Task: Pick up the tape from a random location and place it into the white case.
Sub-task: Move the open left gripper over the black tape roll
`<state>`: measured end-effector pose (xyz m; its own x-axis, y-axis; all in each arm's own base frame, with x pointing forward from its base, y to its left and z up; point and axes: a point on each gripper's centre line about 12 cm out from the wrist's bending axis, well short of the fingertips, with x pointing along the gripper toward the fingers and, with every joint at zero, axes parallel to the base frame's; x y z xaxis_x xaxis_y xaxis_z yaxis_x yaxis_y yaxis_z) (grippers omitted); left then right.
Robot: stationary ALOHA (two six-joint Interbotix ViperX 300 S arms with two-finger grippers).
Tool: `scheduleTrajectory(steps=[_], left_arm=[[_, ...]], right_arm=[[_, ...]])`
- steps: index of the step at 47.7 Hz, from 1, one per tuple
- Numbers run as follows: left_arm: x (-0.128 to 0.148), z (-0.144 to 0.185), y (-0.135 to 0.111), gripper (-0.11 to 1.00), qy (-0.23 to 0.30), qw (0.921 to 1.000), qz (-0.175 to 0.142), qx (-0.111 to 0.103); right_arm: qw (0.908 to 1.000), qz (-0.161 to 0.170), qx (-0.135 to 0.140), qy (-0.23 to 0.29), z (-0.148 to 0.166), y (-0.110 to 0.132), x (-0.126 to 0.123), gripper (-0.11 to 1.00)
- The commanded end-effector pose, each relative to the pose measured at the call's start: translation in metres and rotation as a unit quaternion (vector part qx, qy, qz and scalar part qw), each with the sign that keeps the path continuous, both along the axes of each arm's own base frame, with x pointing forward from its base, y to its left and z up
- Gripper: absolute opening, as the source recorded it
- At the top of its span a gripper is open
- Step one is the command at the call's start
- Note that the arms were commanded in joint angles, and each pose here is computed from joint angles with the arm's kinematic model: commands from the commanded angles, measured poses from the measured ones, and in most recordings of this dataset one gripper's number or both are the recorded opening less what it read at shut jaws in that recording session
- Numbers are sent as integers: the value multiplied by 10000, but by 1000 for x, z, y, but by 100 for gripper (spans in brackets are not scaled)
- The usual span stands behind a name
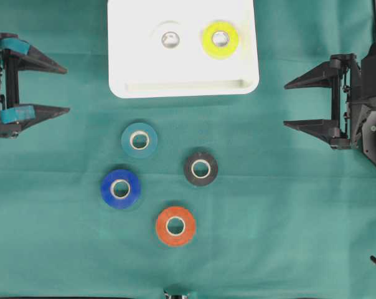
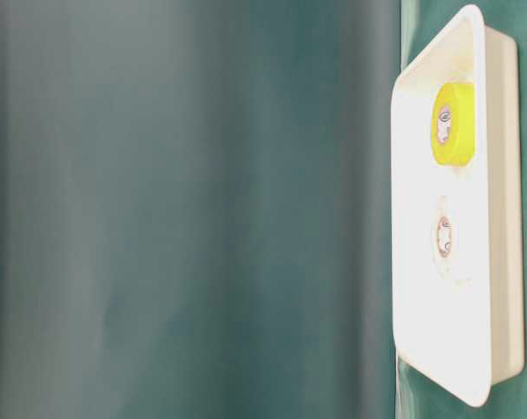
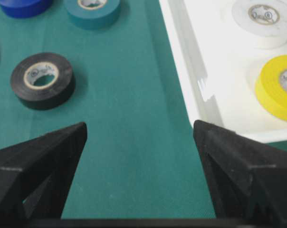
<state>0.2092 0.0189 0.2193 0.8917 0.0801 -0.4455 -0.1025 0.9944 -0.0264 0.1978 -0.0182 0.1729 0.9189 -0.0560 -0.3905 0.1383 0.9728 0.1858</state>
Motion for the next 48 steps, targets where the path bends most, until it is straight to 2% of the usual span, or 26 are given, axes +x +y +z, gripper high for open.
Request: scheduleTrajectory(steps=[1, 10, 16, 29, 37, 48], left_arm=[[5, 8, -10, 96, -139, 9996, -246, -5], [4, 10, -43, 96, -176, 9948, -1000, -22], [2, 11, -57, 96, -252, 9907, -1335, -32], [3, 12, -59, 96, -282, 9903, -1357, -34], [8, 16, -59, 96, -490, 9894, -1364, -22], [29, 28, -63, 96, -805, 9874, -1364, 1]], right_arm=[[9999, 6, -31, -134, 8, -1, 4, 89], [9999, 6, -34, -157, 9, -1, 5, 89], [9999, 4, -36, -165, 10, -1, 6, 89], [9999, 4, -36, -165, 10, -1, 6, 89], [9999, 12, -36, -165, 10, -1, 6, 89], [9998, 7, -44, -172, 11, -1, 6, 89]])
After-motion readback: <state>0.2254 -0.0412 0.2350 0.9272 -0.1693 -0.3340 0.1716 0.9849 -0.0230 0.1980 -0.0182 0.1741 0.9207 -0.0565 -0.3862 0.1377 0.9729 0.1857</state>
